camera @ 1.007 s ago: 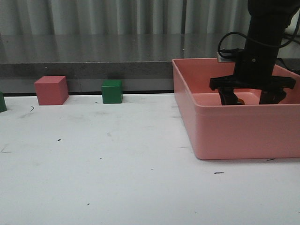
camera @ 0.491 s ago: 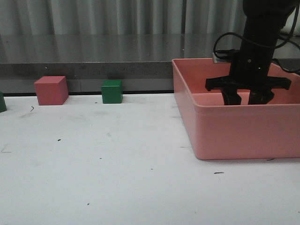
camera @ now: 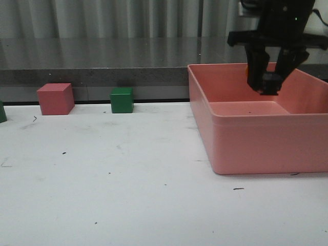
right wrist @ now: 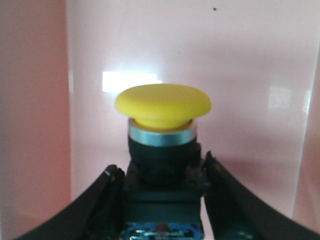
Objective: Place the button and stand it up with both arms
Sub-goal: 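Lift the button out of the bin with the right gripper toward the left arm's side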
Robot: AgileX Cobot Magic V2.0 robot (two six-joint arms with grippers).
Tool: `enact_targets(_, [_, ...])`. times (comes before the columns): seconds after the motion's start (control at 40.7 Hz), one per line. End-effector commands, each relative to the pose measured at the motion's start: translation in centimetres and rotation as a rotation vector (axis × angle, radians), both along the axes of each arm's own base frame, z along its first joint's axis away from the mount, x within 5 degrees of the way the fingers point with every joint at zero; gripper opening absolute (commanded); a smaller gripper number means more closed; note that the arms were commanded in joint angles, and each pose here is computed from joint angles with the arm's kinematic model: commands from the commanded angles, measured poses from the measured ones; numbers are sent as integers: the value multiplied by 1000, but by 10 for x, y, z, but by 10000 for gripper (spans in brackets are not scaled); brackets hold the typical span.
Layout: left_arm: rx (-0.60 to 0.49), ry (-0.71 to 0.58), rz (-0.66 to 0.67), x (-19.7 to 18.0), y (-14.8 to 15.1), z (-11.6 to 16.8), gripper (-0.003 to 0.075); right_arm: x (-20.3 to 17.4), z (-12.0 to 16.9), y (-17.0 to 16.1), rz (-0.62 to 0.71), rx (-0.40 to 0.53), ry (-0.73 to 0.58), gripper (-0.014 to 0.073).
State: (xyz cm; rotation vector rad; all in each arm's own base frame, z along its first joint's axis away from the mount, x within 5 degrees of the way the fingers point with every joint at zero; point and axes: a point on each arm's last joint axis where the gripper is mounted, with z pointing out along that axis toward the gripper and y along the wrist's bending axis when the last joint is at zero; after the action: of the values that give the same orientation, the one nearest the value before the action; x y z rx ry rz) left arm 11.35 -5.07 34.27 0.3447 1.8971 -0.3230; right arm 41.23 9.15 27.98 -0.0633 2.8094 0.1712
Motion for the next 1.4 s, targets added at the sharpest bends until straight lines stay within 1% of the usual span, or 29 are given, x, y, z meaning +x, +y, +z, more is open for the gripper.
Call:
enact_targets(0.0, [-56, -98, -7, 1, -2, 19, 545, -27, 60, 23, 63, 77, -145, 255])
enact_targets(0.123, [-56, -98, -7, 1, -2, 19, 545, -52, 78, 63, 168, 130, -173, 255])
enact_targets(0.295, [-56, -98, -7, 1, -2, 19, 545, -82, 80, 124, 288, 206, -161, 255])
enact_targets(0.368, [-56, -98, -7, 1, -2, 19, 545, -92, 75, 148, 317, 228, -153, 255])
enact_targets(0.467, [-56, -98, -7, 1, -2, 19, 545, -102, 62, 179, 342, 250, -134, 255])
enact_targets(0.565, [-56, -98, -7, 1, -2, 19, 545, -105, 43, 205, 337, 268, -104, 255])
enact_targets(0.663, [-56, -98, -7, 1, -2, 19, 545, -104, 22, 225, 330, 257, -49, 255])
enact_targets(0.884, [-56, -98, -7, 1, -2, 19, 545, -92, -17, 254, 262, 220, 65, 255])
enact_targets(1.007, [-56, -99, -7, 1, -2, 19, 545, -84, -33, 263, 215, 188, 87, 255])
enact_targets(1.154, [-56, -99, -7, 1, -2, 19, 545, -74, -47, 268, 156, 141, 112, 255])
enact_targets(1.252, [-56, -99, -7, 1, -2, 19, 545, -69, -50, 272, 109, 147, 107, 255])
enact_targets(1.375, [-56, -99, -7, 1, -2, 19, 545, -66, -56, 275, 91, 148, 115, 256])
